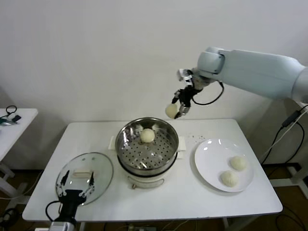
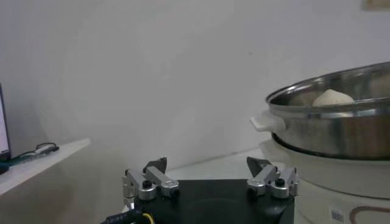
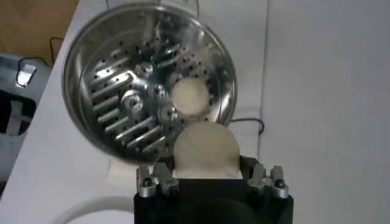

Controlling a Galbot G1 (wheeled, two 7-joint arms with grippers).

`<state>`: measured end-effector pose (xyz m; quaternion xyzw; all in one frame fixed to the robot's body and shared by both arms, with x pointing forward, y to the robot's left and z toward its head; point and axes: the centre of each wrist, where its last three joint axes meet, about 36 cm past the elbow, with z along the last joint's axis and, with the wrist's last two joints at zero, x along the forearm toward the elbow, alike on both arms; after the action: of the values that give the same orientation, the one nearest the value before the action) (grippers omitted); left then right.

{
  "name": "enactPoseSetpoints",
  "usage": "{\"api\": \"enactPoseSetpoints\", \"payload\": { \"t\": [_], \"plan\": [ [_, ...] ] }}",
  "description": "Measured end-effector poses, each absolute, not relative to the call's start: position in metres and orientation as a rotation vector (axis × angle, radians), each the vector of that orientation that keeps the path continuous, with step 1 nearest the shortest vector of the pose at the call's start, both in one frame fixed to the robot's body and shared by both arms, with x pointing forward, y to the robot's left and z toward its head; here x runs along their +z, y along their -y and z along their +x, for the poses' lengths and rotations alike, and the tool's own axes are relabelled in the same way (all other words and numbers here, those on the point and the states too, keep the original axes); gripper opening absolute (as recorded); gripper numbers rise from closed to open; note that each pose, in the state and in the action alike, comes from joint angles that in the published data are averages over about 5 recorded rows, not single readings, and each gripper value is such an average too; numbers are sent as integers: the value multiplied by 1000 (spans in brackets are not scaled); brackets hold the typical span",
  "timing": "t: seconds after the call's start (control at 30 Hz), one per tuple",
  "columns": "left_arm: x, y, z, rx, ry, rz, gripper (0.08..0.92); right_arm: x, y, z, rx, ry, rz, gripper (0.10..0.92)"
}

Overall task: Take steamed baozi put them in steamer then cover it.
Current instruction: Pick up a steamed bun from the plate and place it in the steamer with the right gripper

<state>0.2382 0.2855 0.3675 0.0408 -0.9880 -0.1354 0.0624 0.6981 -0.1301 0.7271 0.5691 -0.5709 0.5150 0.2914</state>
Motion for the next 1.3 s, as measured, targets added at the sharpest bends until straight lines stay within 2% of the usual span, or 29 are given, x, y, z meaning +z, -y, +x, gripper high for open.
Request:
{"api": "enactPoseSetpoints", "payload": {
  "t": [0.27,0.7,1.2,1.3],
  "plan": [
    [370,-288,245,-424,3004,118,823,691,71,688,1375,1475,1550,696],
    [370,-293,251,-420,3018,138,823,620,9,673,1358,1387,1598,696],
    [370,-292,251,-421,3020,130,823,582,-14,663,1353,1342,1628,696],
    [370,-291,251,-422,3021,128,823,578,-16,661,1360,1333,1628,720]
  ]
}}
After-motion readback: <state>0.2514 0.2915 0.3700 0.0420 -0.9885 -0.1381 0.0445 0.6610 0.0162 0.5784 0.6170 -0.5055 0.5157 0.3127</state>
